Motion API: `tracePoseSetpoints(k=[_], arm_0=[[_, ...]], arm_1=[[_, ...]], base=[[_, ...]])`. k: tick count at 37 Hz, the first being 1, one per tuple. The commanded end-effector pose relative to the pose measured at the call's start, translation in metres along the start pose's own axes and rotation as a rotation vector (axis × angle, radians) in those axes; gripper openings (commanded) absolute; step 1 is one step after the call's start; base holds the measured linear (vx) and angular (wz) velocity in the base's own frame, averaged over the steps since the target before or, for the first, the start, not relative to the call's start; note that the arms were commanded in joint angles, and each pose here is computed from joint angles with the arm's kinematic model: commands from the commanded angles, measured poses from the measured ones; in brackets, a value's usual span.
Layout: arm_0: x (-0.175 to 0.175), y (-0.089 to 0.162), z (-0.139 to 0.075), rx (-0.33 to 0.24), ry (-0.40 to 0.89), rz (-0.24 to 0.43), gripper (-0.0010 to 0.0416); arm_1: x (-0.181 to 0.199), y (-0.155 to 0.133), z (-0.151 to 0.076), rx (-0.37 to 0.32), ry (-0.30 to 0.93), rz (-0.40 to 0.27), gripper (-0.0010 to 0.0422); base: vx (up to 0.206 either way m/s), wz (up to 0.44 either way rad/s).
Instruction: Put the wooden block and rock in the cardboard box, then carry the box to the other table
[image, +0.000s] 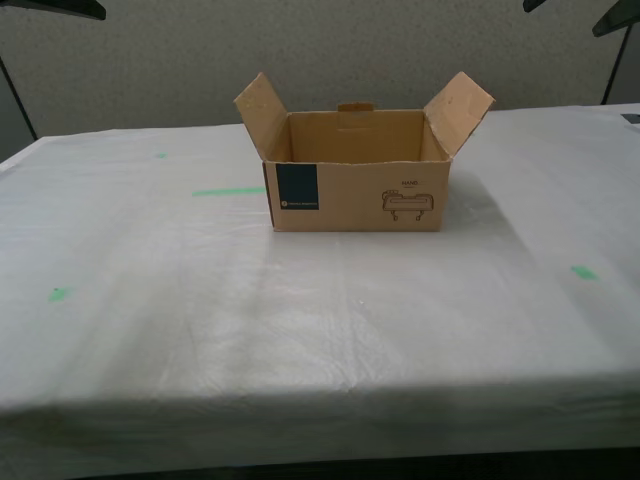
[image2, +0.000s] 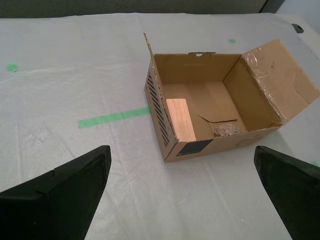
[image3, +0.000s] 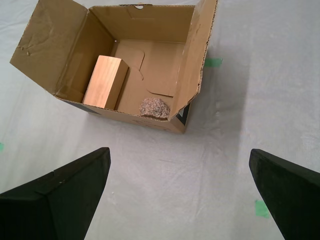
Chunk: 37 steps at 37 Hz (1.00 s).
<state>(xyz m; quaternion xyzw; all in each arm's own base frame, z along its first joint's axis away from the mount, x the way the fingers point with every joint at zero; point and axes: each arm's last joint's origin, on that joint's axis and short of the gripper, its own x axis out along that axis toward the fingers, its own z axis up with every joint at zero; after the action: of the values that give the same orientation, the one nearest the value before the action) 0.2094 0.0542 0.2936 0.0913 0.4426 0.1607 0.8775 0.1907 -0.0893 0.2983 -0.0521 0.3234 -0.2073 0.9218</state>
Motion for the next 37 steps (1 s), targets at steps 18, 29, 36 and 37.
tracePoseSetpoints(k=[18,29,36,37], arm_0=[[-0.0001,0.0000,0.0001,-0.002,-0.002,-0.002,0.0387],[-0.0001,0.0000,0.0001,-0.001,-0.002,-0.003,0.0387],[-0.0001,0.0000,0.0001,-0.002,-0.002,-0.002,0.0387],[-0.0001,0.0000,0.0001,-0.001,-0.002,-0.003,0.0387]], arm_1=[[-0.0002,-0.0001,0.0004,0.003,-0.003,0.001,0.0391],[-0.0002,-0.0001,0.0004,0.004,-0.003,0.001,0.0391],[-0.0002,-0.0001,0.0004,0.004,-0.003,0.001,0.0391],[-0.0002,-0.0001,0.0004,0.004,-0.003,0.001,0.0391]], base=[[0.000,0.000],[0.000,0.000],[0.000,0.000],[0.000,0.000]])
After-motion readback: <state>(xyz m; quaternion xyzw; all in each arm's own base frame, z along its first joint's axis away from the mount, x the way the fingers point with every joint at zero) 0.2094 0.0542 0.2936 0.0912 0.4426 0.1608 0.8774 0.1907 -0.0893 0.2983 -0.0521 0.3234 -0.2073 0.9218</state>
